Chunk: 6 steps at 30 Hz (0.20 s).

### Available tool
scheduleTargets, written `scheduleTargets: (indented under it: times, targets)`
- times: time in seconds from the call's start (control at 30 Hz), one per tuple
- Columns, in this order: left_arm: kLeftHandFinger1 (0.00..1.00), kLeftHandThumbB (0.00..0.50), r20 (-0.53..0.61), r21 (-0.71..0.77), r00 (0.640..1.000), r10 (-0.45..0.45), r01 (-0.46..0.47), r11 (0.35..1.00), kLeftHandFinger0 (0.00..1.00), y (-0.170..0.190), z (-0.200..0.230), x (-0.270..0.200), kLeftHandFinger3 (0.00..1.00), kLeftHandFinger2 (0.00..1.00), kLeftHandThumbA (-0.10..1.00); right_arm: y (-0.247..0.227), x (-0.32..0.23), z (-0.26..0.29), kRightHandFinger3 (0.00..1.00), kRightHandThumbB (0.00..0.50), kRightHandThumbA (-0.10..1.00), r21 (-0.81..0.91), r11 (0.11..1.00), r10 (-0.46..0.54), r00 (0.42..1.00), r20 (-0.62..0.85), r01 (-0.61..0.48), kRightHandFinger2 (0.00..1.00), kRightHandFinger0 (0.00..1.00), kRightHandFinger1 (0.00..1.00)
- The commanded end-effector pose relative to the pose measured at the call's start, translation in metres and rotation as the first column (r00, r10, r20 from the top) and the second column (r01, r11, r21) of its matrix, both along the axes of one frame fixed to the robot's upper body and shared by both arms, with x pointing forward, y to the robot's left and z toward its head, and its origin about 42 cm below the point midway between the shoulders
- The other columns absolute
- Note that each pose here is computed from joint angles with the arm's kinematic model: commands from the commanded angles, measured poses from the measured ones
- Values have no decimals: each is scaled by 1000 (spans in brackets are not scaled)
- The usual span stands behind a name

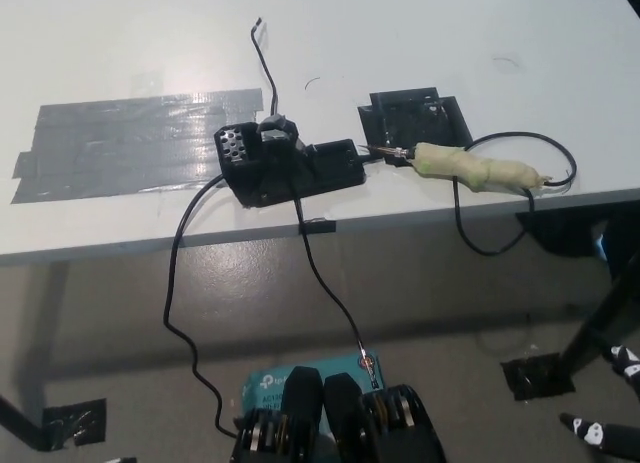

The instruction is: The robot uses its right hand to grab the soldering gun kept on the middle of the table and pulls it out of its base and keep it on the right side of the base

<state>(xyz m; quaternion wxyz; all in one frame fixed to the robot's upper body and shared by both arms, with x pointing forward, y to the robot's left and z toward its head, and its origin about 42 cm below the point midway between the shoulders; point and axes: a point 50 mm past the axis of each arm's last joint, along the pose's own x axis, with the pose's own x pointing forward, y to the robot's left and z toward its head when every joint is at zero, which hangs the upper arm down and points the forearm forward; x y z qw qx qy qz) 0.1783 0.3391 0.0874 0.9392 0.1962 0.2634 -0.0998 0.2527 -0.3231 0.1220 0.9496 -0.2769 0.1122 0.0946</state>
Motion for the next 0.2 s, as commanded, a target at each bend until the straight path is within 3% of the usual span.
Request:
scheduleTargets:
  times: [0.0,0.17]
  targets:
    - [340,256,34,-24,999,7,-6,1000,251,3,10,-1,923,446,712,-5,5,11,1000,189,722,-31,999,18,992,123,-14,1000,1000,1000]
    - [342,262,39,-25,999,14,-13,1000,241,4,9,1,878,446,717,-7,10,16,1000,178,684,-121,991,76,983,166,-56,1000,1000,1000]
